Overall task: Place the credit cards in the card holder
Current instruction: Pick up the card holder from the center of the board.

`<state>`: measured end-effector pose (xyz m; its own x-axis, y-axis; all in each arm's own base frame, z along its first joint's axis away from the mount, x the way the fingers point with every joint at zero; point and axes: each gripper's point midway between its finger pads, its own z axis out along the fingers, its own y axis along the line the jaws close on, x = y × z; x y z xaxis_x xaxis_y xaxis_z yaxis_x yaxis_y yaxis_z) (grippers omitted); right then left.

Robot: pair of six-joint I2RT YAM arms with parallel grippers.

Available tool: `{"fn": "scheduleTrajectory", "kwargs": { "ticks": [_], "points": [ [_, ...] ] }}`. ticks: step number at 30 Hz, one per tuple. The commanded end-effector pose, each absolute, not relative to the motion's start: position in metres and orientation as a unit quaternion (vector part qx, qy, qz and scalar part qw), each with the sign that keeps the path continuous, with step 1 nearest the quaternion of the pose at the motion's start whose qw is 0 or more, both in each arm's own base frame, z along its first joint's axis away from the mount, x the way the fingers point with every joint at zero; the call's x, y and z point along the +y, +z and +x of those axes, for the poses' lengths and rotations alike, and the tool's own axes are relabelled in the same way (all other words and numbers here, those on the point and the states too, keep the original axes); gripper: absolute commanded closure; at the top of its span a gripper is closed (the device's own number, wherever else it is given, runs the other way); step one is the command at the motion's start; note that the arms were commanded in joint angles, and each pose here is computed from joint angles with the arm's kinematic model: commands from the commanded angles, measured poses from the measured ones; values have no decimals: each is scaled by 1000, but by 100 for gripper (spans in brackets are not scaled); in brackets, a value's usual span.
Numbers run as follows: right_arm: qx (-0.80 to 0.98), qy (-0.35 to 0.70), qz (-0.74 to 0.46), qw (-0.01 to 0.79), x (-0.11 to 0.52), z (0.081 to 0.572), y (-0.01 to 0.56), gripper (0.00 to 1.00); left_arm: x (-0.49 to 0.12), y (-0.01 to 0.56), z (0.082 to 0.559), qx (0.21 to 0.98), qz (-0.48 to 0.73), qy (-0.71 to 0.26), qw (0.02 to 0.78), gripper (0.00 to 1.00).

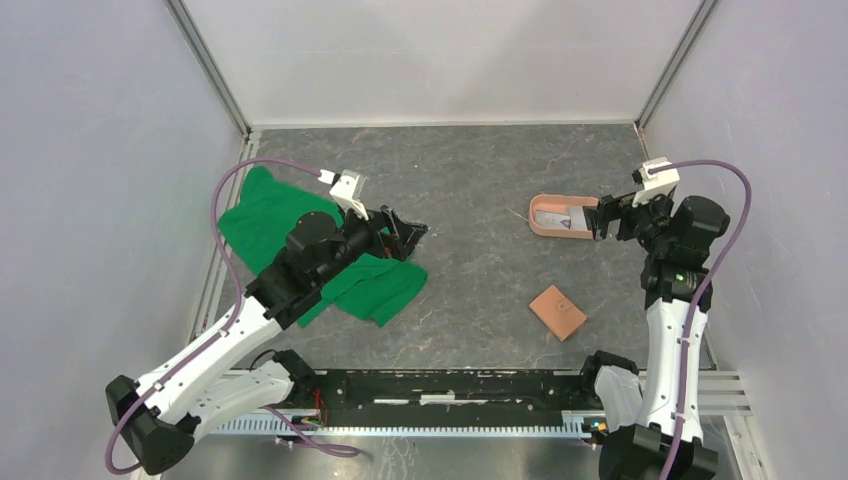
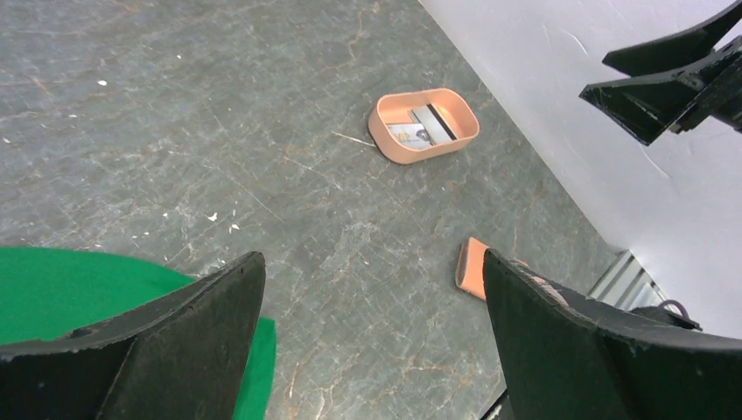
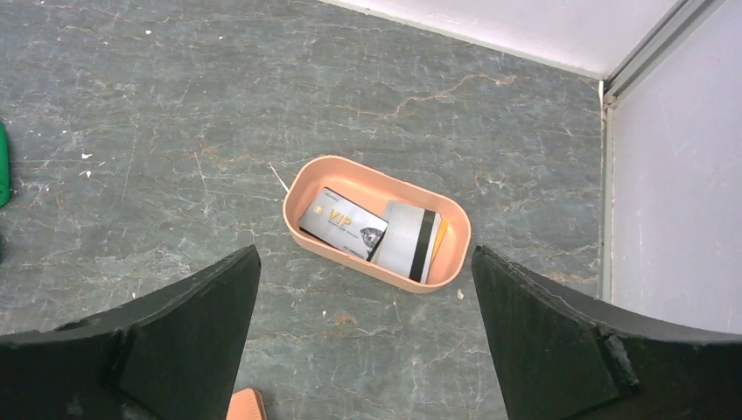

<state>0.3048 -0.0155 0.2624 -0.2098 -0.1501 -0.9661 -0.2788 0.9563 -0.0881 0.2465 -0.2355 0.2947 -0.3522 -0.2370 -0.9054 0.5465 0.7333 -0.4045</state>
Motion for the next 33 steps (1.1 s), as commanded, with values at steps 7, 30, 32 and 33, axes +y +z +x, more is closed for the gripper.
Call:
{"fn": "scheduleTrajectory", "kwargs": {
  "ticks": [7,30,32,33],
  "points": [
    [692,143,-373,601,47,271,239,2,-272,272,223,725,124,-464,493,0],
    [818,77,-474,318,22,237,55,3,-343,134,171,785,82,-497,361,3],
    [825,107,-472,292,28,229,47,7,-346,129,168,786,65,-511,343,5],
    [831,125,-468,274,30,222,44,10,-347,128,166,785,55,-519,333,6]
  ]
}}
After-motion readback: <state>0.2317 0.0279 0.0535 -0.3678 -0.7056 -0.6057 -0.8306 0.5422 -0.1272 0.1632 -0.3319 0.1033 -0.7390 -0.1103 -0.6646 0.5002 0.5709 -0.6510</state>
